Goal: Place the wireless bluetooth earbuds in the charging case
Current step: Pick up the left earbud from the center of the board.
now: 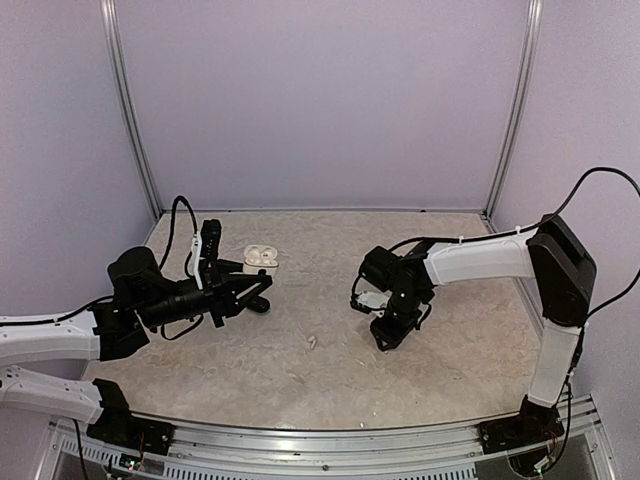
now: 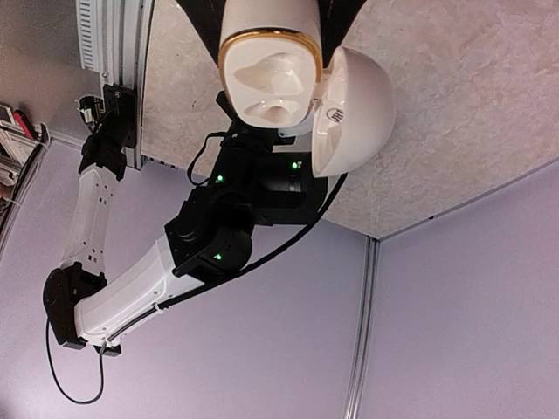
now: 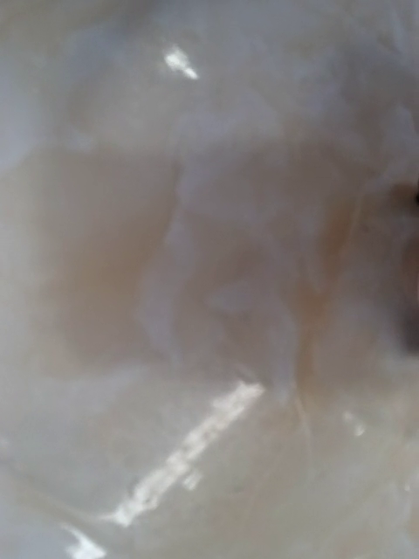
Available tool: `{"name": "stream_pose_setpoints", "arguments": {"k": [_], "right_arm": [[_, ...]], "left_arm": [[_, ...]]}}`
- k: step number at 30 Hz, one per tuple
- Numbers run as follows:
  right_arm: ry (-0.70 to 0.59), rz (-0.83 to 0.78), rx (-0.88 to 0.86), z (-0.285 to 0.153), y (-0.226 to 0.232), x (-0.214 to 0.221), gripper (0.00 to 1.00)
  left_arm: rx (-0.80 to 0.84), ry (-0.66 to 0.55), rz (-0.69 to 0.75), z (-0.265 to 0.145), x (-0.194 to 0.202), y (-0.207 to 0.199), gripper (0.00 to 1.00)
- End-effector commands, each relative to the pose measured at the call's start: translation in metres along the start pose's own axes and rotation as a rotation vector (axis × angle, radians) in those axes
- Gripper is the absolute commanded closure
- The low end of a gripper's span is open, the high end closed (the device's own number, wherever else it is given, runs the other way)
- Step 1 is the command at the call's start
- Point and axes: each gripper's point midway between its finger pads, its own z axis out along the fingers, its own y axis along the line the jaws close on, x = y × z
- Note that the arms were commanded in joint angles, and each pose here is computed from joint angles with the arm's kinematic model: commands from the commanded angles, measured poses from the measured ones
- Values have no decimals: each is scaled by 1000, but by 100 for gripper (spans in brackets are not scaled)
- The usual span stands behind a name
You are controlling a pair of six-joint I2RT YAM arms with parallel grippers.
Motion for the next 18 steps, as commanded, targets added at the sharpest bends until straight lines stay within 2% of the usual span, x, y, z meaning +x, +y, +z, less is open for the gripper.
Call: {"name": "stream_pose_setpoints", "arguments": {"k": [1, 11, 18], "right_arm": [[6, 0, 6, -1, 1, 5, 64], [11, -5, -2, 3, 2, 6, 73], [-30, -8, 3, -8, 2, -4, 79]], "left_arm": [[21, -49, 24, 3, -17, -6, 100], [20, -49, 25, 3, -17, -5, 100], [18, -45, 26, 3, -16, -5, 100]]}}
